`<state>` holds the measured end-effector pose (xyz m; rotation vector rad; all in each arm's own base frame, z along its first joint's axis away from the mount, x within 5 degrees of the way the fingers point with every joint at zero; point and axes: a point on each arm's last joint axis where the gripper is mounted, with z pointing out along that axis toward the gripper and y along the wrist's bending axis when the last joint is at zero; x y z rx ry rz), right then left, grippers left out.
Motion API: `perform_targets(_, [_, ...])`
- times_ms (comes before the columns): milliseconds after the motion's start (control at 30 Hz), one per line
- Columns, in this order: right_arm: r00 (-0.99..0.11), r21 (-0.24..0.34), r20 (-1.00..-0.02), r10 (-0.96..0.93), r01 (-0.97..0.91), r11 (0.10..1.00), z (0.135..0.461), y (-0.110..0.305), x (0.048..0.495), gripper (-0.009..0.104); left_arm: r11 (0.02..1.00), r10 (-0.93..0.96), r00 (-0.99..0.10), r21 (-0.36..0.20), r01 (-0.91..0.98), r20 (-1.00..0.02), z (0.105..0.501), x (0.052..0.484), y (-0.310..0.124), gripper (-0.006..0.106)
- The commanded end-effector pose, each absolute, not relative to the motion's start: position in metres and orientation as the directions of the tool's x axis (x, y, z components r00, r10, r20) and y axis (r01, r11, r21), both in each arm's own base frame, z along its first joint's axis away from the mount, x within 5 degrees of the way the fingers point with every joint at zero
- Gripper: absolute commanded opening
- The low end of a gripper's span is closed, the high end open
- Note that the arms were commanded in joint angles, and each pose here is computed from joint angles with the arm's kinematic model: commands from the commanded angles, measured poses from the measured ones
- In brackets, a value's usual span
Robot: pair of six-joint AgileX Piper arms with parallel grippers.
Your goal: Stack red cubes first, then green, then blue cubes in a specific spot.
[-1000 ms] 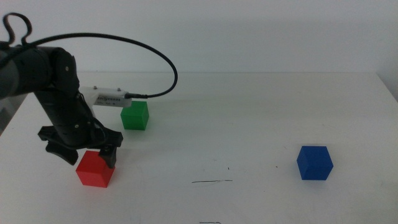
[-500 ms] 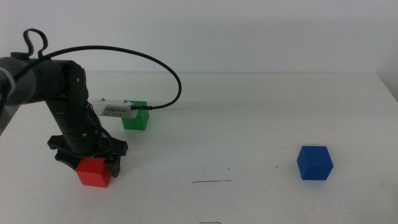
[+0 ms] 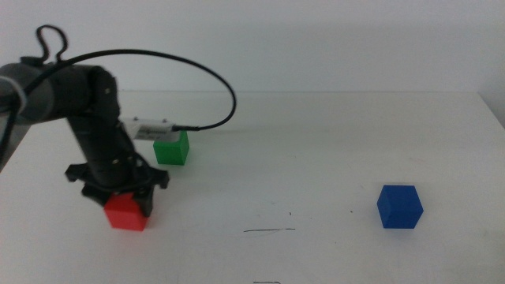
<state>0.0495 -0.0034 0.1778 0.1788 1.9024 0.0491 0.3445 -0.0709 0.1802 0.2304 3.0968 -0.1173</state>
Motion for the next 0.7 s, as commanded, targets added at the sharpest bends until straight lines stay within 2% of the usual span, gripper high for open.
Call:
perform_targets(0, [-0.207, 0.108, -0.971, 0.123, 0.081, 0.991, 0.195, -0.004, 0.05, 0.078, 0.989, 0.118, -0.984, -0.076, 0.129, -0.13, 0.215, 0.346, -0.087, 0.008])
perform_targets(167, [-0.207, 0.108, -0.971, 0.123, 0.081, 0.991, 0.195, -0.004, 0.05, 0.078, 0.991, 0.101, -0.981, -0.072, 0.114, -0.164, 0.235, 0.341, -0.132, 0.004])
perform_targets(333, [-0.207, 0.108, -0.971, 0.123, 0.081, 0.991, 0.195, -0.004, 0.05, 0.078, 0.992, -0.006, -0.984, -0.128, 0.017, -0.177, 0.256, 0.329, -0.177, 0.004])
perform_targets(533, [-0.207, 0.108, -0.971, 0.123, 0.081, 0.991, 0.195, -0.004, 0.05, 0.078, 0.989, -0.014, -0.976, -0.146, 0.018, -0.217, 0.258, 0.31, -0.221, 0.004])
perform_targets(667, [-0.207, 0.108, -0.971, 0.123, 0.081, 0.991, 0.195, -0.004, 0.05, 0.078, 0.989, 0.005, -0.98, -0.14, 0.034, -0.2, 0.256, 0.312, -0.242, 0.004])
